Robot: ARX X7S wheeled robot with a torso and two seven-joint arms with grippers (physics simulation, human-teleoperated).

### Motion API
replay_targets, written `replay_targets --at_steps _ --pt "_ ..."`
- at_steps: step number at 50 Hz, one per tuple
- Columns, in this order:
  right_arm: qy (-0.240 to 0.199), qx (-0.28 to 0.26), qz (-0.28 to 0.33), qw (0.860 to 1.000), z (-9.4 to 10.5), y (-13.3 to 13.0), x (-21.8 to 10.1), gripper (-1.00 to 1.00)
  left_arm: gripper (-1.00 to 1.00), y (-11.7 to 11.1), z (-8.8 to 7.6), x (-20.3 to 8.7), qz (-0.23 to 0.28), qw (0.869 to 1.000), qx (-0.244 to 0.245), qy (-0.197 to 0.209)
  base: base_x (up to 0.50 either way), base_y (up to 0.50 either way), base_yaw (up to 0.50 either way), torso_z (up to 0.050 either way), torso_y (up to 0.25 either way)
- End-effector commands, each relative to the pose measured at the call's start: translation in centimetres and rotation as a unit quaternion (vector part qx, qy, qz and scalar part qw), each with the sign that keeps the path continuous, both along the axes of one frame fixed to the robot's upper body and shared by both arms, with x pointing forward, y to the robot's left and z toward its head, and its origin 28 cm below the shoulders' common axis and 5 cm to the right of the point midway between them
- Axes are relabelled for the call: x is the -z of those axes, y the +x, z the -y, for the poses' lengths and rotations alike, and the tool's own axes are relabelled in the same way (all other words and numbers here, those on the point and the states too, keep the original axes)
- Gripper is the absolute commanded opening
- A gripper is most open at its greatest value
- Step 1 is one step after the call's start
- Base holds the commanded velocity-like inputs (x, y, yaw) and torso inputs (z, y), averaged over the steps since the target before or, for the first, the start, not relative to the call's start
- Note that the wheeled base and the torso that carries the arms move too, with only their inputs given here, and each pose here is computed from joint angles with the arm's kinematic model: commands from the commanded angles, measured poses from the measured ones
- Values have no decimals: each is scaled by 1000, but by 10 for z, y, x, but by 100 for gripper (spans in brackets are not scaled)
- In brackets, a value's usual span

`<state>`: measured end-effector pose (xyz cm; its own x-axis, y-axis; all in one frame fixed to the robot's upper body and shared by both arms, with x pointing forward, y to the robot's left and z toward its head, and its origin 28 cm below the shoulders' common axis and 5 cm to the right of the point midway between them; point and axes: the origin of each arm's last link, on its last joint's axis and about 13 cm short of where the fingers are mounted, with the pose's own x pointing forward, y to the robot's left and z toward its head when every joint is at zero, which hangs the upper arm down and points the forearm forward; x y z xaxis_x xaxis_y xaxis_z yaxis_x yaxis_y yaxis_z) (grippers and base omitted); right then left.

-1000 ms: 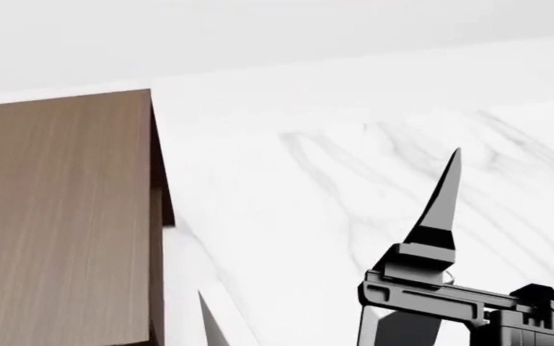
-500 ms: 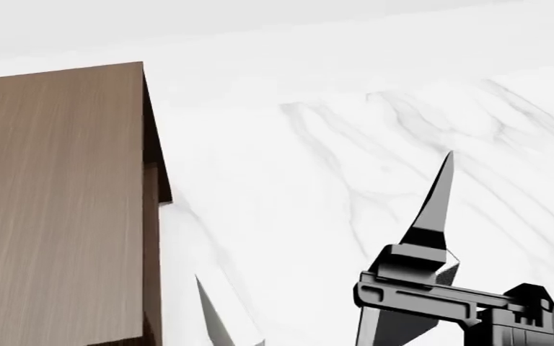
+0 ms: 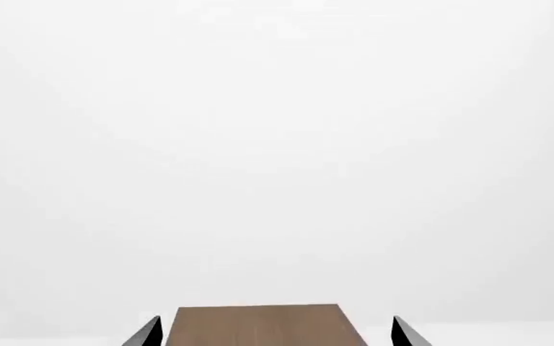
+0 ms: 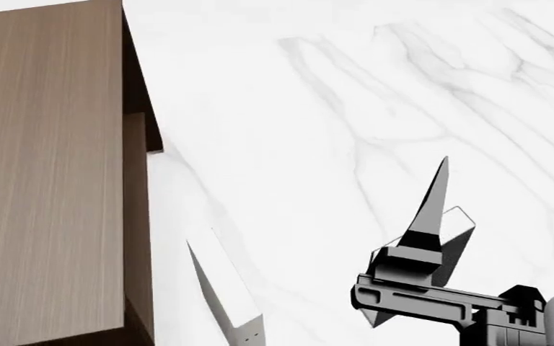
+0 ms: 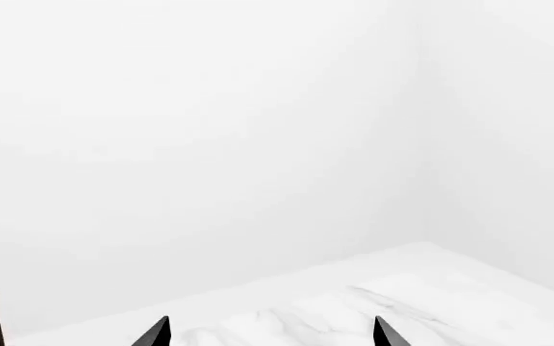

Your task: Pick up the book in the middle and place it on the cabinet shelf.

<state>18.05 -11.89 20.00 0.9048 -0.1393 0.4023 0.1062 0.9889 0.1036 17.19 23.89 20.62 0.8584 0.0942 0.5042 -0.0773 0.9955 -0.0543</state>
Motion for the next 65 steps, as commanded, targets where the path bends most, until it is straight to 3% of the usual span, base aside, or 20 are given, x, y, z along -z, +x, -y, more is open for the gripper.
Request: replay_targets --at_steps 1,17,28,34,39,42,44,49,50,52,54,56,58,61,62,64,65 --pt "0 0 -2 1000 0 0 1 100 100 -1 2 0 2 1000 8 -10 0 0 0 0 0" --pt "1 5 0 1000 0 1 -9 100 100 1 2 5 -15 1000 8 -25 0 0 0 0 0" --pt "7 24 27 999 -8 63 -82 100 100 3 2 5 -25 999 7 -24 0 0 0 0 0" --pt "18 17 6 1000 -15 97 -110 100 100 2 1 4 -24 999 6 -25 0 0 0 0 0" --pt "40 53 -10 998 -22 125 -144 100 100 4 0 6 -25 999 5 -29 0 0 0 0 0" --pt "36 58 -20 997 -29 142 -153 100 100 4 0 6 -25 999 5 -30 0 0 0 0 0" --pt "24 97 -17 995 -35 159 -163 100 100 4 -1 6 -25 999 4 -31 0 0 0 0 0" --pt "48 115 -28 992 -38 192 -169 100 100 5 -4 5 -25 999 0 -39 0 0 0 0 0" --pt "107 96 -58 988 -39 204 -168 100 100 4 -2 4 -23 999 2 -34 0 0 0 0 0" --pt "120 106 -84 983 -40 216 -166 100 100 4 -2 4 -24 999 4 -36 0 0 0 0 0" --pt "107 131 -98 981 -39 226 -165 100 100 4 -2 5 -25 999 4 -34 0 0 0 0 0" --pt "91 186 -129 970 -35 240 -165 100 100 5 -3 5 -27 999 3 -36 0 0 0 0 0" --pt "112 201 -134 964 -31 246 -166 100 100 5 -3 4 -26 999 1 -36 0 0 0 0 0" --pt "126 256 -186 940 -24 249 -160 100 100 6 -5 5 -29 999 0 -39 0 0 0 0 0" --pt "166 270 -206 926 -21 249 -157 100 100 6 -4 5 -29 999 0 -39 0 0 0 0 0" --pt "167 291 -237 912 -21 248 -155 100 100 6 -4 6 -30 999 0 -39 0 0 0 0 0" --pt "184 312 -259 896 -20 247 -153 100 100 6 -4 5 -31 999 1 -40 0 0 0 0 0"
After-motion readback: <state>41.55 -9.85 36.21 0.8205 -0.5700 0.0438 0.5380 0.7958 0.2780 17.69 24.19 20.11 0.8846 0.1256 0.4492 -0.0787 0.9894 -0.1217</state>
